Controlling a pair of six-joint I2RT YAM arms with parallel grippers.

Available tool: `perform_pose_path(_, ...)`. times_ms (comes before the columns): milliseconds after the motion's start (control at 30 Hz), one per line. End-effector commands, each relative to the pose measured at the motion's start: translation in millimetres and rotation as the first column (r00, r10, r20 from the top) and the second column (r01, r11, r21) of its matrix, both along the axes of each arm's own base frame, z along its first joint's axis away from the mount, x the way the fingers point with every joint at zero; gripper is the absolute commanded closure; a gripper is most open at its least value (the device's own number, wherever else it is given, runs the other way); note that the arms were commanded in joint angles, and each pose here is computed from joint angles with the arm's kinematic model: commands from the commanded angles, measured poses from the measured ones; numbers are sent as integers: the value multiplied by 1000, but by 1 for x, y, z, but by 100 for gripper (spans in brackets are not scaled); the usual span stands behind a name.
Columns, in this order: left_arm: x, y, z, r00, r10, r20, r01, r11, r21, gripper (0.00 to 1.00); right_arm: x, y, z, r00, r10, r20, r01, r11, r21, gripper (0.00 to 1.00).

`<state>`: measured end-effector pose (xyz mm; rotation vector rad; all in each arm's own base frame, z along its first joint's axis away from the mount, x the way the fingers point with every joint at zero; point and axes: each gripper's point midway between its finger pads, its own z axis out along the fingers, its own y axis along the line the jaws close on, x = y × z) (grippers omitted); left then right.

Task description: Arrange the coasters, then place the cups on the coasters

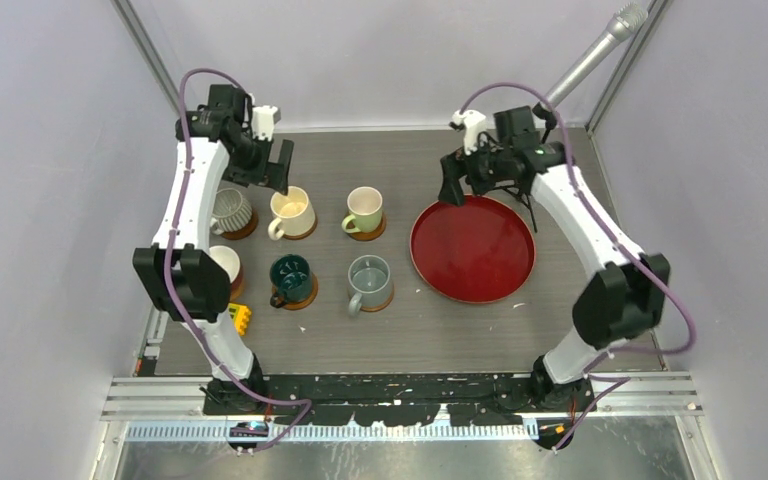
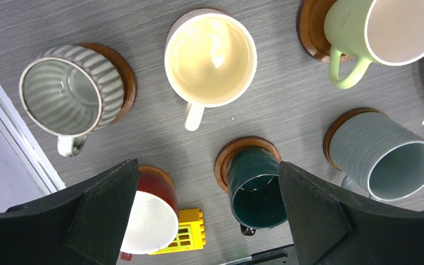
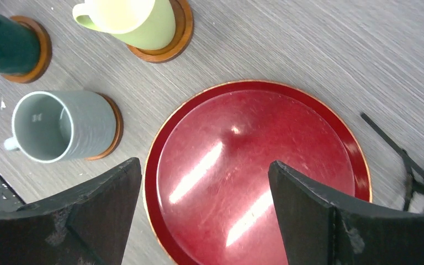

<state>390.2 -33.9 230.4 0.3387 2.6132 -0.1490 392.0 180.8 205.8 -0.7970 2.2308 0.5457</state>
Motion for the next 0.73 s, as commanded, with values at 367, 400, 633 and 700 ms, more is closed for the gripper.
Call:
perform_pose_path(367,-7,-26,-5,985,-142,95,147,988,-45,0,-102,-135,11,916,-395,-73,395,919,-3,9)
perform_pose_path(400,-9,-27,-8,985,-138,98,143,989,-40,0,-106,-135,10,910,-408,-79,410,912,7,9)
perform_pose_path(633,-31,-32,-23,979,-176,100,173,984,37,0,-116,-141,6,894,-438,-93,441,897,24,9)
perform_pose_path(700,-34,-34,-20,976,-186,113,182,982,40,0,-114,-140,8,897,-433,-90,437,899,31,9)
